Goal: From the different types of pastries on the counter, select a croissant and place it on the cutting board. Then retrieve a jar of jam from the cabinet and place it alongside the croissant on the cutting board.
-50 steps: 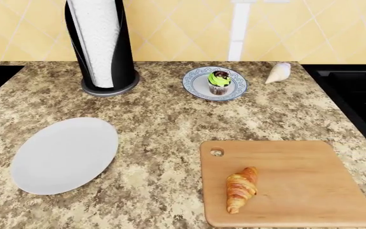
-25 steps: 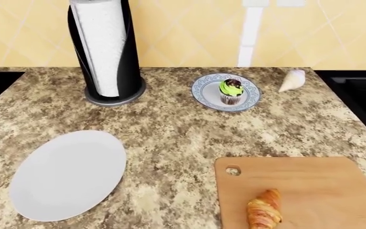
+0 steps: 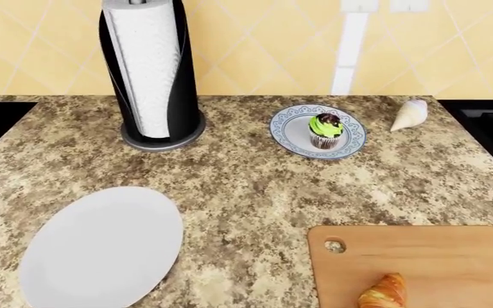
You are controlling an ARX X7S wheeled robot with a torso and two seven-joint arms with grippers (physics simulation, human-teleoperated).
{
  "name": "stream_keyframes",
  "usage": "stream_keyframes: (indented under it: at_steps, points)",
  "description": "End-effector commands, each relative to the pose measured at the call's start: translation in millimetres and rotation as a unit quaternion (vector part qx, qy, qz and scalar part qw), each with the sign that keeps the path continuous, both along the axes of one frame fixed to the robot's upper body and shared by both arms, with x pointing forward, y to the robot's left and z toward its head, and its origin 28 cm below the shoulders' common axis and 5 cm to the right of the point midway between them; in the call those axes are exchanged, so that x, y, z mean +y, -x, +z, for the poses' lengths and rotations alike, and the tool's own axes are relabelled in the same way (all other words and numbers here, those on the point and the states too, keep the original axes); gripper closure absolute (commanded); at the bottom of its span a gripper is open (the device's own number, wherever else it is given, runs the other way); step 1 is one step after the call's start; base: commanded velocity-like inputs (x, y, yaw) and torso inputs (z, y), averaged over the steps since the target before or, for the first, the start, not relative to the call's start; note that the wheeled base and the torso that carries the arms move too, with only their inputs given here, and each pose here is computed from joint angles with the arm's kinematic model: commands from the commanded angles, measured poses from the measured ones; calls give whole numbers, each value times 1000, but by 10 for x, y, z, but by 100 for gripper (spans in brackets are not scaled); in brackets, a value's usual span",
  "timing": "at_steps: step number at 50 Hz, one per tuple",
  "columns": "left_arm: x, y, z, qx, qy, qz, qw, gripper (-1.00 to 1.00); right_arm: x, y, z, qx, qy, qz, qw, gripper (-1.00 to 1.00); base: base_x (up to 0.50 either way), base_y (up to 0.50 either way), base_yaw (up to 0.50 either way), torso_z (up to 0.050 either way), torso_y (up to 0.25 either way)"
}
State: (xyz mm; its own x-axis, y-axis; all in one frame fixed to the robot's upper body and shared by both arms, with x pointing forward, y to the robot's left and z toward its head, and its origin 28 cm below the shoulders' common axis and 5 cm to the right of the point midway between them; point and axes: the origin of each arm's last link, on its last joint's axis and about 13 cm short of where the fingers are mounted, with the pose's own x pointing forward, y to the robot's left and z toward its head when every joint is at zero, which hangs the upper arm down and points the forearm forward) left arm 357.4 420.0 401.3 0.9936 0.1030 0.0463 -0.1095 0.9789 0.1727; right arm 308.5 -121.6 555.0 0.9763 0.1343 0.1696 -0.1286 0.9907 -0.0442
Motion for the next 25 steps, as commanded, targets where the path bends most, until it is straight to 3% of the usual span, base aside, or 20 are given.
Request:
stream_keyframes:
  at_steps: [1, 25]
  points:
    - [-22, -19, -15, 1, -1, -2, 1000, -100, 2, -98, -114, 27, 6, -45, 999, -100, 0, 0, 0, 0, 0]
    - [-37, -22, 5, -2, -3, 2, 1000, -100, -171, -42, -133, 59, 24, -121, 991, -100, 0, -1, -1, 0, 0]
